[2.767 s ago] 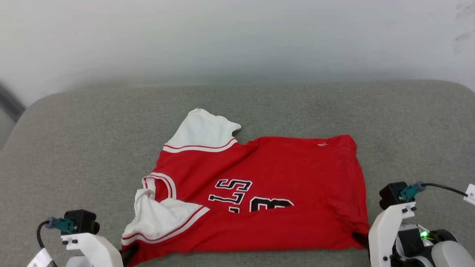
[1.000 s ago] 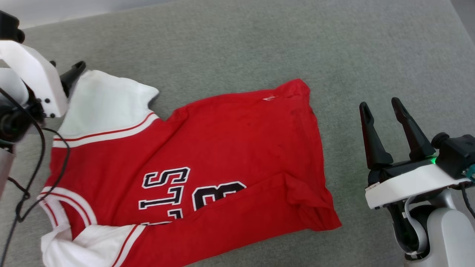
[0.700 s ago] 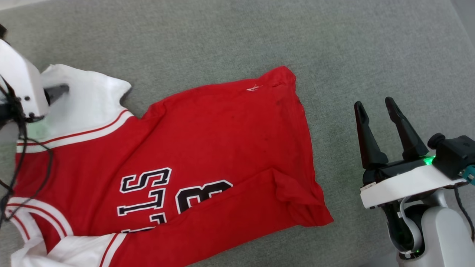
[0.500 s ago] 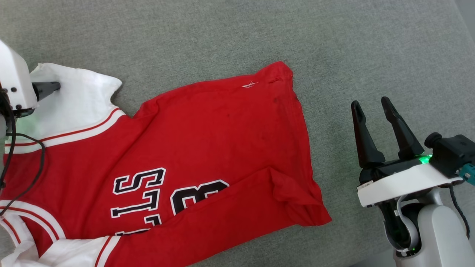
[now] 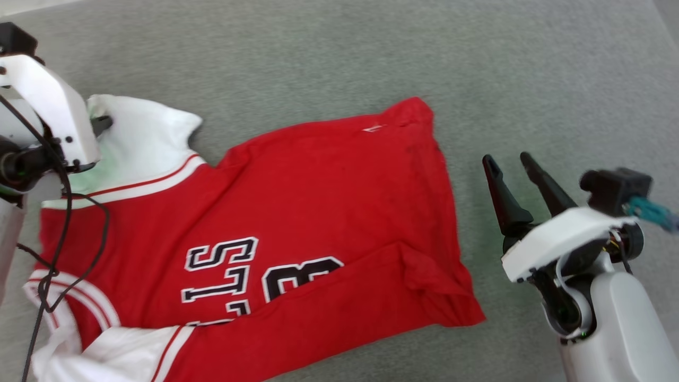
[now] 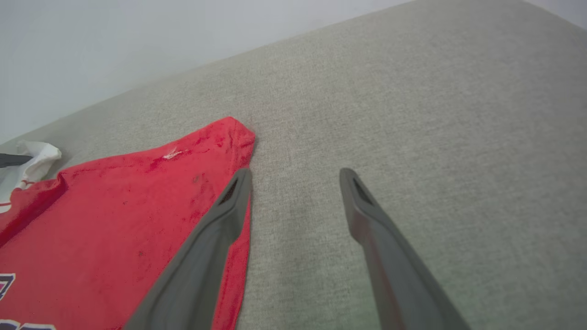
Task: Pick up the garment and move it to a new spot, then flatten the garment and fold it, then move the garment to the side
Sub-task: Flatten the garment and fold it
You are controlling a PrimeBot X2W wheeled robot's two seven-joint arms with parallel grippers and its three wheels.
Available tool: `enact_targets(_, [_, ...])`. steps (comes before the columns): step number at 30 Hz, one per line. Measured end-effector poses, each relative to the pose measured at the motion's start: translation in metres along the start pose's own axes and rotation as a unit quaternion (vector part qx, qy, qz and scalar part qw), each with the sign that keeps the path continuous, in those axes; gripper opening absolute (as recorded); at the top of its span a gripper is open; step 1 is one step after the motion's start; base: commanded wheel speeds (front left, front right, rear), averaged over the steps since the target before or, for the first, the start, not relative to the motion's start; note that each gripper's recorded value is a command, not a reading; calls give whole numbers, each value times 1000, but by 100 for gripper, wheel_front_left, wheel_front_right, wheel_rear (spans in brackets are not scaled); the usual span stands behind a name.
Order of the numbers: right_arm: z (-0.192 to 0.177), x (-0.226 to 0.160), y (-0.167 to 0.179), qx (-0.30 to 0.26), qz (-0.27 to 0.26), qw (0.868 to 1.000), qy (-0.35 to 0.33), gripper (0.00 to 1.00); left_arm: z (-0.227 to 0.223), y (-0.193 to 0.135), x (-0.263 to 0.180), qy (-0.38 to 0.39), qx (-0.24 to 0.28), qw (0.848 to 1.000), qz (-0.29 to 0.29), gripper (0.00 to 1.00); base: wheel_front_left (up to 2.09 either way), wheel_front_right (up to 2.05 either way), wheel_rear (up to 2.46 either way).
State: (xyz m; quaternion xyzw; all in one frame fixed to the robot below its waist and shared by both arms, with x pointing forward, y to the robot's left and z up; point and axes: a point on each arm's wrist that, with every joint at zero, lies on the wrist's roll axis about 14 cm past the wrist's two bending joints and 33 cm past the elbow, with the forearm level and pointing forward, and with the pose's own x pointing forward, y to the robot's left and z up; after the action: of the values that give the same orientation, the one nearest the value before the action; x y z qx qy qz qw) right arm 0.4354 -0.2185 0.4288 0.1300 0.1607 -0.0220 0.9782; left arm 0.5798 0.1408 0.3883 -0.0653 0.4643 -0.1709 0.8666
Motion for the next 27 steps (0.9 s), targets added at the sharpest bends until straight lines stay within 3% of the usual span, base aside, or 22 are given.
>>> enact_targets(5, [-16,26,12,4,28,996,84,100,13,0,-23,-45,15,999,-1,0,0,0,0])
enact_targets(10, [-14,51,28,-27,58,989,134,100,26,-5,-40,-86,25,996,-13,0,0,0,0])
enact_targets(17, [-40,86,51,-82,85,956,268,100,24,8,-50,-104,32,994,-4,0,0,0,0])
enact_targets(23, [-60,92,53,-99,81,925,358,100,18,17,-49,-102,33,994,3,0,0,0,0])
enact_targets(24, [-62,91,53,-98,81,920,370,80,18,18,-49,-103,32,994,4,0,0,0,0])
enact_targets(26, [-63,90,55,-98,82,916,380,2,18,19,-50,-104,32,994,5,0,0,0,0])
enact_targets(27, [-64,90,55,-98,81,916,381,0,18,20,-50,-105,32,994,5,0,0,0,0])
